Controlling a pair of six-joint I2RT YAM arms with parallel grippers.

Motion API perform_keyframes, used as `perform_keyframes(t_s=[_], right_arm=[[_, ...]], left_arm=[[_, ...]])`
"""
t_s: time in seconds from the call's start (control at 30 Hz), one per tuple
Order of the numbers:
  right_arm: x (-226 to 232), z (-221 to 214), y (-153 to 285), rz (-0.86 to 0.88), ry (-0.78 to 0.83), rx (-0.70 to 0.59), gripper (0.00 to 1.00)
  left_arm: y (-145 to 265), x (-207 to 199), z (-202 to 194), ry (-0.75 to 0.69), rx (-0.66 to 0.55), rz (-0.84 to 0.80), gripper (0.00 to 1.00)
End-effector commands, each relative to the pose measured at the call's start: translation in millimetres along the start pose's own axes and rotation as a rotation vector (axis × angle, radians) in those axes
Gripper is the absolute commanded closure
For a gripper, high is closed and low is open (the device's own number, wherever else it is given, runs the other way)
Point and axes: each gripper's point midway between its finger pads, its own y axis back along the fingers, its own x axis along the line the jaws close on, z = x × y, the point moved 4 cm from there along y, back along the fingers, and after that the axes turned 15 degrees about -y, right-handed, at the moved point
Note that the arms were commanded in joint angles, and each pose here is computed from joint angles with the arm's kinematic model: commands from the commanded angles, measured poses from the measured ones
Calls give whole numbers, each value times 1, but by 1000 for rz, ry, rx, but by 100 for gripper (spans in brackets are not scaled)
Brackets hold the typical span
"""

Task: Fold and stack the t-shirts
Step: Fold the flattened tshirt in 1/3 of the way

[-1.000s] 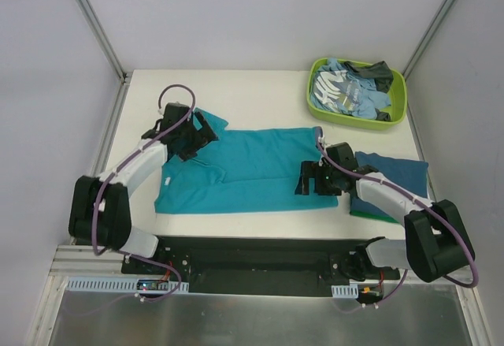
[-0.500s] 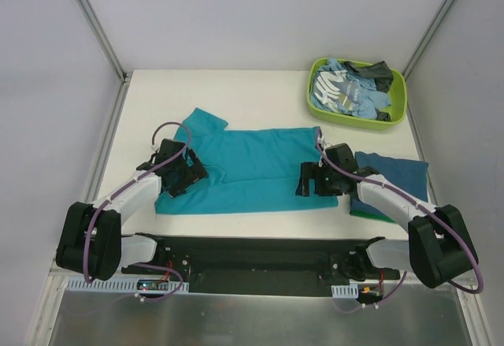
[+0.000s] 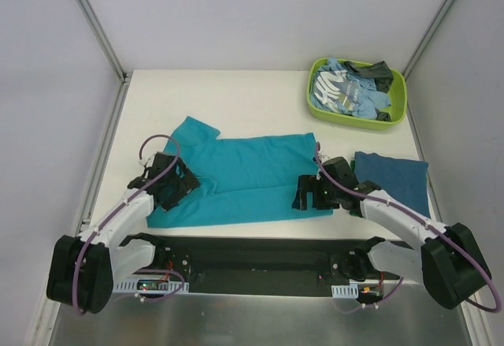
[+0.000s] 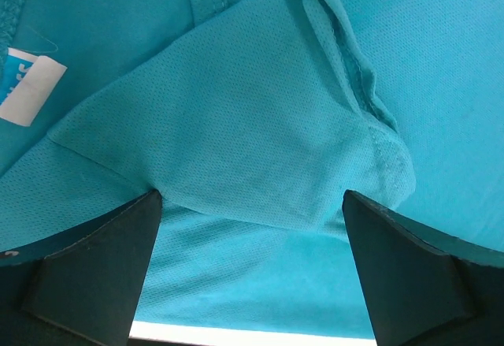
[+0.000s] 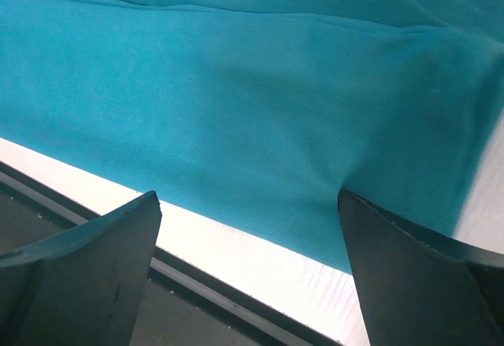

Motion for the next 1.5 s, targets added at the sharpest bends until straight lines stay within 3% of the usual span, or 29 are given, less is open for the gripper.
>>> perform_keyframes(t_s=[0.0,0.37,0.83,1.07,1.23,1.47], right_arm=[[2,-7,10,26,-35,-20,4],[31,28,28,68,52,-112,4],[42,51,15,29,60,-78,4],[41,78,22,-4,51,-118,4],[50,118,26,-5,42,-179,4],[65,163,17,-45,62,-215,4]], left_arm=[[12,40,-32,36,99,183,1],[42,-4,24,-4,-45,28,1],[-22,-56,66,-61,124,28,1],[-44,-76,106,-99,115,23,1],[-31,-80,145,-146,14,53,1],[-11,-82,209,-222,-36,11,1]])
